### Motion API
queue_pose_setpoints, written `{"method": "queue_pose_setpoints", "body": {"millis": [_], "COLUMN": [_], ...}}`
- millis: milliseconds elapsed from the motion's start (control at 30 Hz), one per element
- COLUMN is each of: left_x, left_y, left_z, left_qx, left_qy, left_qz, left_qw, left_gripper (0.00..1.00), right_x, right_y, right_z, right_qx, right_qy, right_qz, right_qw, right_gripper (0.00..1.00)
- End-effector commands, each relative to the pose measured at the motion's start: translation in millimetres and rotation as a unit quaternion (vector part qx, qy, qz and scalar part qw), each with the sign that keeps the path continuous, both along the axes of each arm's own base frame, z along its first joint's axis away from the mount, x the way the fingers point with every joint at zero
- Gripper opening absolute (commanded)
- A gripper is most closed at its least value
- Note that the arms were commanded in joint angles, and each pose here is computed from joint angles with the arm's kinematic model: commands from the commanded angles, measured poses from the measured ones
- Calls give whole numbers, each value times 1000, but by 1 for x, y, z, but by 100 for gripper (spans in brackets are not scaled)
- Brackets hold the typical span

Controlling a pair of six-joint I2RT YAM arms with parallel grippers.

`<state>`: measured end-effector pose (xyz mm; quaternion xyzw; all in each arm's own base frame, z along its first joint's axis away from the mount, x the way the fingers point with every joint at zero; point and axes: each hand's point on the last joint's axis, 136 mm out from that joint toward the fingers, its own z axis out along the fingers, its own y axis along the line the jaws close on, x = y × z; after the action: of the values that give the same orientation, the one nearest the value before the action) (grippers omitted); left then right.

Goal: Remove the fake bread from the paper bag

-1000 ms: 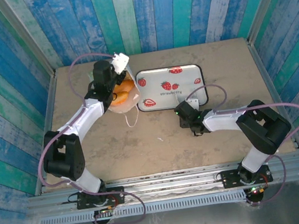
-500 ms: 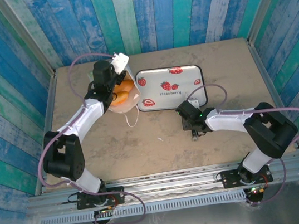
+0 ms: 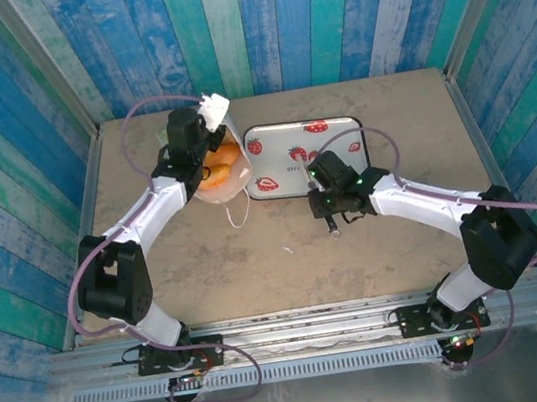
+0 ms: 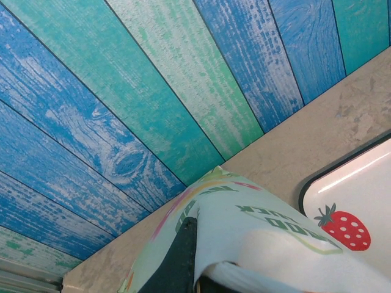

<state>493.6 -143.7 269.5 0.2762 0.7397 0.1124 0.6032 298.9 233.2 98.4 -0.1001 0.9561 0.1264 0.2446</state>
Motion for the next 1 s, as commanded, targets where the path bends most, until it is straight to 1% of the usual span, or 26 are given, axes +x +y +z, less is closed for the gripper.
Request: {"method": "queue_pose_setpoints", "body": {"millis": [0, 333, 433, 567, 667, 867, 967], "left_x": [-7, 1, 5, 11, 13, 17, 18], "left_y": [3, 8, 8, 7, 5, 3, 1], "left_z": [61, 63, 62, 58, 57, 52, 50], "left_qx": [-40, -63, -64, -60, -60, -59, -56], "left_qy": [-59, -51, -41, -30, -27, -22, -21], "left_qz": [9, 37, 41, 49, 53, 58, 57], "left_qw": [997, 996, 996, 997, 996, 996, 997], "left_gripper": [0, 0, 0, 0, 0, 0, 0], "right_x": [-10, -27, -37, -51, -56, -58, -57], "right_y": [11, 28, 37, 57, 68, 79, 84], "right_z": [21, 54, 64, 81, 92, 107, 112], "right_qx": [27, 68, 86, 128, 151, 169, 174], "right_qy": [18, 45, 51, 65, 72, 76, 74], "right_qz": [49, 107, 126, 157, 171, 187, 192], "right_qw": [998, 991, 987, 977, 971, 965, 963], "right_gripper": [15, 19, 23, 27, 30, 35, 41]}}
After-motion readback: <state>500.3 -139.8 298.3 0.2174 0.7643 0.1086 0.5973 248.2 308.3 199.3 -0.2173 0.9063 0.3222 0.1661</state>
